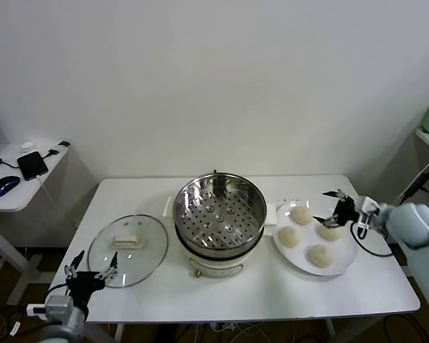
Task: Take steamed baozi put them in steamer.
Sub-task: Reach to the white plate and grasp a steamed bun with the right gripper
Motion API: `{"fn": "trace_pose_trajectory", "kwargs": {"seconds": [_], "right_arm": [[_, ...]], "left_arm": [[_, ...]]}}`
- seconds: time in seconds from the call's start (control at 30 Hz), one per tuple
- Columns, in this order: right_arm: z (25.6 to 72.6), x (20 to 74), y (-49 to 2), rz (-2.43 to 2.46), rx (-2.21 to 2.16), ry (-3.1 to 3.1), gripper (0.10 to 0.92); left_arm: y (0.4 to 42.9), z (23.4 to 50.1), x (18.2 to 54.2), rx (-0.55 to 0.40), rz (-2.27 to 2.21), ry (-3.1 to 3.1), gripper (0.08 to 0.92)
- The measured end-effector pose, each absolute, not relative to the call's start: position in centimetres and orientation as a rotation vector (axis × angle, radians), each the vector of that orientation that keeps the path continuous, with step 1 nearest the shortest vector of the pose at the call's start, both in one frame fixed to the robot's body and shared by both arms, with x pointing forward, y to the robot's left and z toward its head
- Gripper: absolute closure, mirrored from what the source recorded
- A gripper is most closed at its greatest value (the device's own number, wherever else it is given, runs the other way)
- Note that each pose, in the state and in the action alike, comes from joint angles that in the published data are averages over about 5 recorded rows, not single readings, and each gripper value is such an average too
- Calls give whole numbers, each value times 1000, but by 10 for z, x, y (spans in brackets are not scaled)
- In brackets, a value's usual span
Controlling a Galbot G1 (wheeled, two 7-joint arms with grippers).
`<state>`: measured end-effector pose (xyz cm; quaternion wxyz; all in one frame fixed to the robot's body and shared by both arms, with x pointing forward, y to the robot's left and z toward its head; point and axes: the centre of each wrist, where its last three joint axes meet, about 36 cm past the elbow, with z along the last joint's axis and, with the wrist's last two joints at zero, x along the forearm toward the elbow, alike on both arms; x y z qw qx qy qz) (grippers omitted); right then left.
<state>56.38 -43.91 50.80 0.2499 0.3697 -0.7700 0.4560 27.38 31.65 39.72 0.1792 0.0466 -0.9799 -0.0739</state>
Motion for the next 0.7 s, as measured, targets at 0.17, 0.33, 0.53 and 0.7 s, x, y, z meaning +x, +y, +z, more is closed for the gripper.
{"fn": "trace_pose_trajectory", "kwargs": {"seconds": [0.17,0.33,0.53,0.7], "right_arm": [[520,614,-430,1413,1123,-1842,200],[522,652,-418,1491,1201,-1615,200],[516,682,-406,1506,1241,-1468,200],[503,697,-399,1495,1255,-1422,200]], "left_arm": [[317,397,270,146,-205,-2763,177],[318,396,267,157,-203,-2756,177],[317,396,265,159,-209,-2753,177],[316,396,263,157,-213,-2749,177]]}}
